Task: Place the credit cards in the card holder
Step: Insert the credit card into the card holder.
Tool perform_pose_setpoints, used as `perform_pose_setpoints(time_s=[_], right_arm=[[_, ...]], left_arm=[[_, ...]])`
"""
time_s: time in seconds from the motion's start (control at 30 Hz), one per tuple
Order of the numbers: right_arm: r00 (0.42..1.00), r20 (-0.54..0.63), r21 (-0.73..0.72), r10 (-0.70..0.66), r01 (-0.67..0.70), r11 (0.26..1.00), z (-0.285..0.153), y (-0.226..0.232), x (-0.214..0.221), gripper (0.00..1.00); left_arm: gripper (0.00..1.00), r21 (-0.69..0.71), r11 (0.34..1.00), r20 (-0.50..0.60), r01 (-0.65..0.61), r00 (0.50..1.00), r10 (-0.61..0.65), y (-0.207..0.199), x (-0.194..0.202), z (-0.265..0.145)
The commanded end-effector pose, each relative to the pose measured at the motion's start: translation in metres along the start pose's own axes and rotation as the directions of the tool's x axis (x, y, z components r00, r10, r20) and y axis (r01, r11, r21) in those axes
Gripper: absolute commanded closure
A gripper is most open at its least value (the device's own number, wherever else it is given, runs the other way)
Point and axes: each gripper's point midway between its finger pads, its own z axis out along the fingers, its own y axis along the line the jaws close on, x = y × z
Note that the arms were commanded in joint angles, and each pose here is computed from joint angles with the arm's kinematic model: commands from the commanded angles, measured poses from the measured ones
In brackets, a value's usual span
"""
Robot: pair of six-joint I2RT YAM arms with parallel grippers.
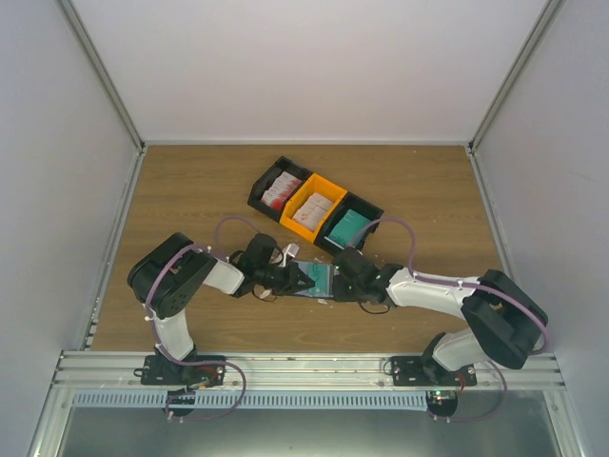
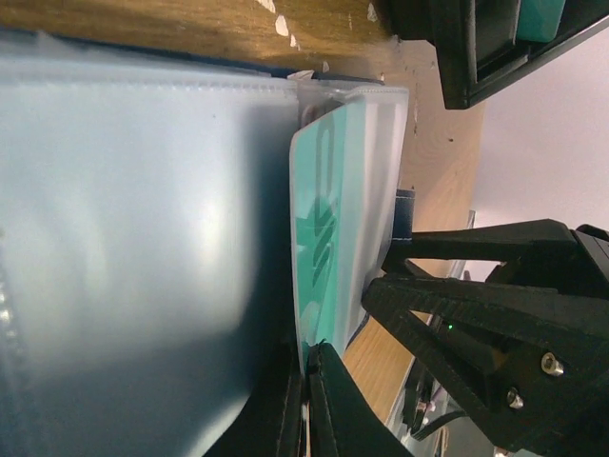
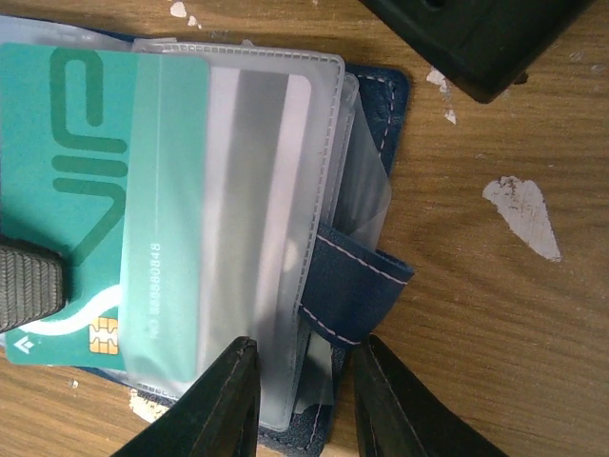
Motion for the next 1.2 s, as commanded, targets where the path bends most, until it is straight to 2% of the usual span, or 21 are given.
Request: perform_pose_setpoints(time_s=[0.0, 0.4, 0.8, 1.07, 1.17], right_arm=[[0.998, -0.068, 0.046, 0.007, -0.004, 0.999, 0.009, -0.014, 0.018, 0.71], [0.998, -0.059, -0.001, 0.005, -0.005, 1.000, 0.006, -0.005, 0.014, 0.69], [0.998, -0.067, 0.042, 0.017, -0.014, 0.999, 0.008, -0.015, 0.018, 0.70], [0.998, -0.059, 0.027, 0.014, -0.013, 1.000, 0.005, -0.013, 0.017, 0.70], [0.999, -0.053, -0.013, 0.007, -0.008, 1.000, 0.003, -0.007, 0.016, 0.66]], left_arm=[[0.96, -0.070, 0.998, -0.019, 0.009, 1.000, -0.010, 0.018, 0.004, 0.009], [0.92, -0.134, 0.987, -0.039, -0.088, 0.996, 0.083, 0.009, 0.000, 0.021], [0.92, -0.197, 0.976, 0.015, -0.090, 0.995, 0.095, 0.016, -0.001, 0.005], [0.93, -0.177, 0.981, 0.005, -0.081, 0.996, 0.084, 0.018, 0.000, 0.004], [0.92, -0.164, 0.982, -0.015, -0.089, 0.996, 0.088, 0.016, 0.000, 0.008]])
